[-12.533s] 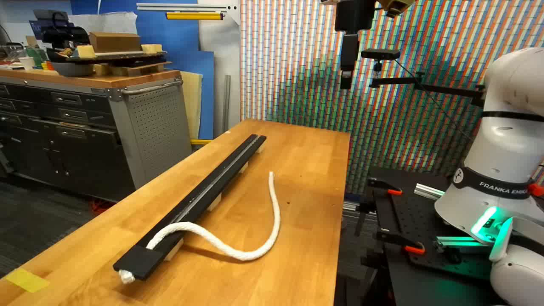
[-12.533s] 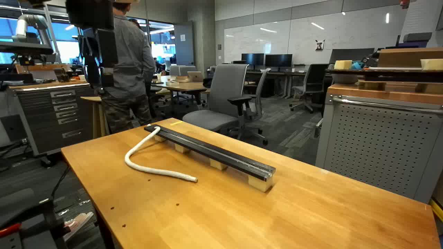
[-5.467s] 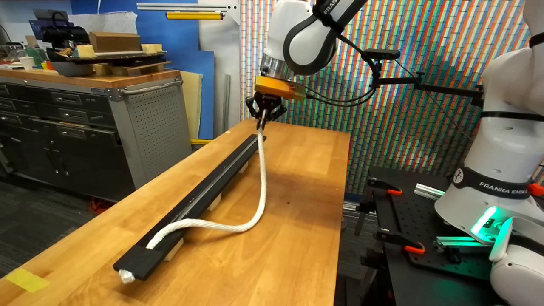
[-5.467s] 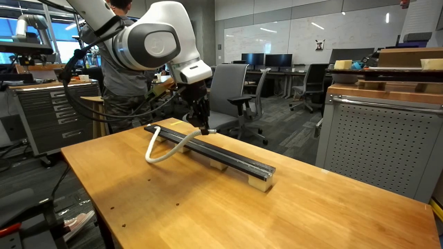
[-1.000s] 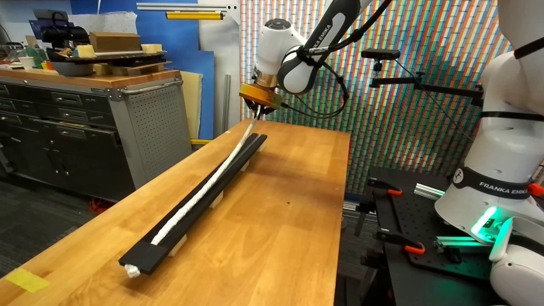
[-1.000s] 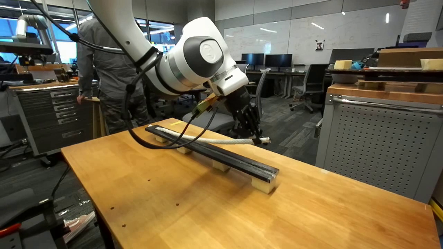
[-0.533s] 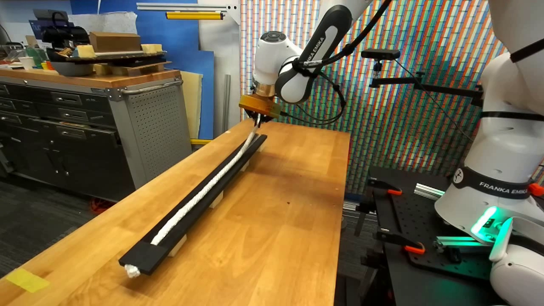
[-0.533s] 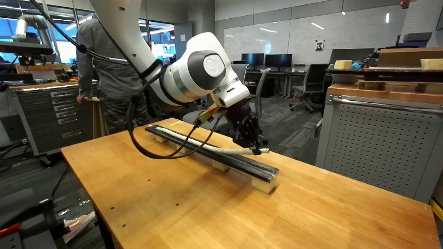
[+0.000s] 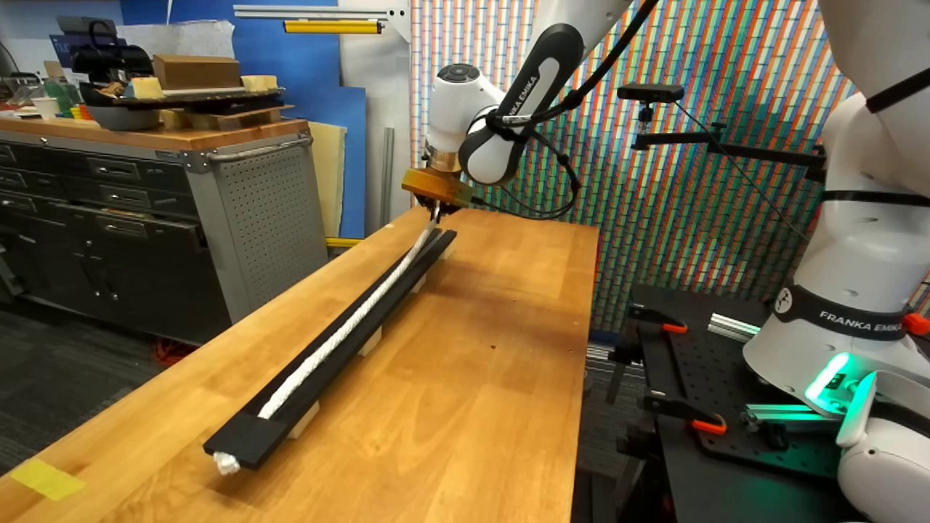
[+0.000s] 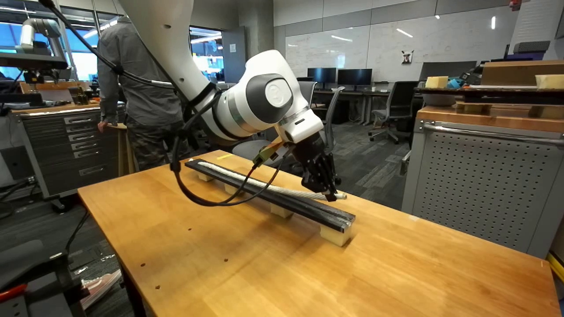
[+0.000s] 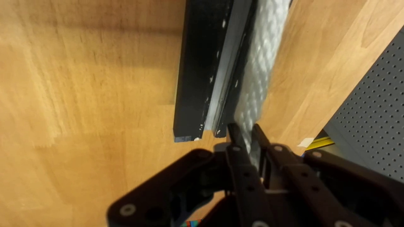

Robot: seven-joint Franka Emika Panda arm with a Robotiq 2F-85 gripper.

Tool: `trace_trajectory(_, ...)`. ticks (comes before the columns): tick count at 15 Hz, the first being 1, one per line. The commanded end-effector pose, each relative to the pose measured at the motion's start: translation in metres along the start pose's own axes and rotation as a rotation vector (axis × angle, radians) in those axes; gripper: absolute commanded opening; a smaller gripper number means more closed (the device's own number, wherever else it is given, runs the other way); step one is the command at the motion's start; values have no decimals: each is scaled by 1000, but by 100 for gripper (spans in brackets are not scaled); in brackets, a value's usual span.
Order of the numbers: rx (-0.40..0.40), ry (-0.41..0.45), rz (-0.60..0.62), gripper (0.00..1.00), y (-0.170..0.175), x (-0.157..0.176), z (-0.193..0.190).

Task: Straighten the rope on the metallic tube

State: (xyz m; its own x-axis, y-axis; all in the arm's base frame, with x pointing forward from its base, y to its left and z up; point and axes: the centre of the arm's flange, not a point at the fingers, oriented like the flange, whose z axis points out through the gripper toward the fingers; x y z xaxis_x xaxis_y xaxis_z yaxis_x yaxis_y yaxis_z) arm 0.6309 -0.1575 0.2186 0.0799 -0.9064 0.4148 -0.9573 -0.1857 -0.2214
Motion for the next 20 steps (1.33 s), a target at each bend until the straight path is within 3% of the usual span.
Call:
trace_trajectory(1, -21, 8, -23, 3, -6, 6, 5)
trace_trajectory(8, -64, 0, -70, 3, -5, 3, 11)
trace_trajectory(20, -99, -23, 24, 3, -14, -6, 51)
